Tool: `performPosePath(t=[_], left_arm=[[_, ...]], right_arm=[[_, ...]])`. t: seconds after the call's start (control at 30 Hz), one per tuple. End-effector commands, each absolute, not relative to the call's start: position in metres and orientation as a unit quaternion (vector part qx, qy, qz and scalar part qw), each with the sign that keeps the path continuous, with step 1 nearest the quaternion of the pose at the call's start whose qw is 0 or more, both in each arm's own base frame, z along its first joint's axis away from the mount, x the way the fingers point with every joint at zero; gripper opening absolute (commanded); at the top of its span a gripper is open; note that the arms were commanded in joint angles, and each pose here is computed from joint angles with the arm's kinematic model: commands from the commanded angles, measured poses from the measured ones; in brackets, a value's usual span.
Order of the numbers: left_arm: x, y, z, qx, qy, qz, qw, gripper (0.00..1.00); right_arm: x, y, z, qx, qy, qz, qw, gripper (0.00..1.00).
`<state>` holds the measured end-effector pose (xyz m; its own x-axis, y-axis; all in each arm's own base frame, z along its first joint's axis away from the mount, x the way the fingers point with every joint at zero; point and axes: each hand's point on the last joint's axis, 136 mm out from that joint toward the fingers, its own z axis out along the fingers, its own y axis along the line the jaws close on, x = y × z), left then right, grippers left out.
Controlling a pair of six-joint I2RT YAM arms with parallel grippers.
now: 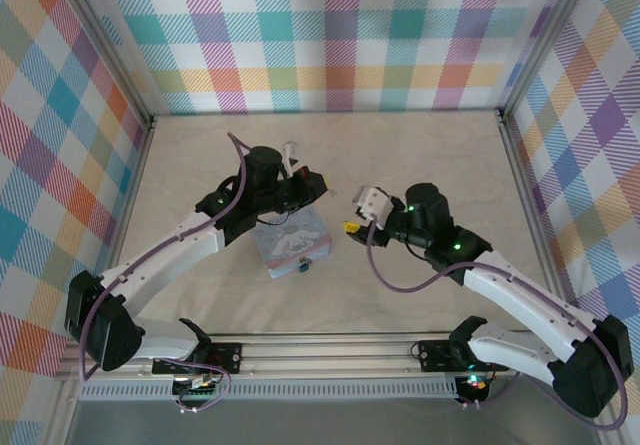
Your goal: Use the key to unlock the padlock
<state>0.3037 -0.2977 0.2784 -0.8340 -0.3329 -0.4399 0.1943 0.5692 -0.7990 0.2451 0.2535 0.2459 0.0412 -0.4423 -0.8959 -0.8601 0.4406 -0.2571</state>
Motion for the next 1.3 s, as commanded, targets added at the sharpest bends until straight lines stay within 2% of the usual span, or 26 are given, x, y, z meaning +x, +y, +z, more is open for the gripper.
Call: performPosePath(t=[0.0, 0.2, 0.33, 0.83, 1.1, 1.27], left_arm=[[0.289, -0.303, 0.325, 0.112, 0.793, -0.469, 0.371, 0.0], [0.251, -0.309, 0.351, 0.257, 0.735, -0.483, 0.401, 0.0], [0.235, -0.308, 0.357, 0.305, 0.71, -0.488, 0.405, 0.0], [0.22, -0.313, 0.36, 0.348, 0.681, -0.506, 0.398, 0.0], [0.22, -0.314, 0.359, 0.35, 0.68, -0.506, 0.398, 0.0], [0.221, -0.314, 0.356, 0.35, 0.683, -0.505, 0.396, 0.0]], right_arm=[[0.208, 0.261, 0.265, -0.476, 0.638, 0.364, 0.482, 0.65], [0.195, 0.259, 0.294, -0.464, 0.601, 0.477, 0.443, 0.66], [0.192, 0.266, 0.305, -0.466, 0.587, 0.52, 0.41, 0.63], [0.205, 0.279, 0.325, -0.467, 0.566, 0.549, 0.4, 0.6], [0.206, 0.283, 0.329, -0.466, 0.565, 0.557, 0.391, 0.46], [0.207, 0.287, 0.33, -0.469, 0.563, 0.56, 0.386, 0.41]])
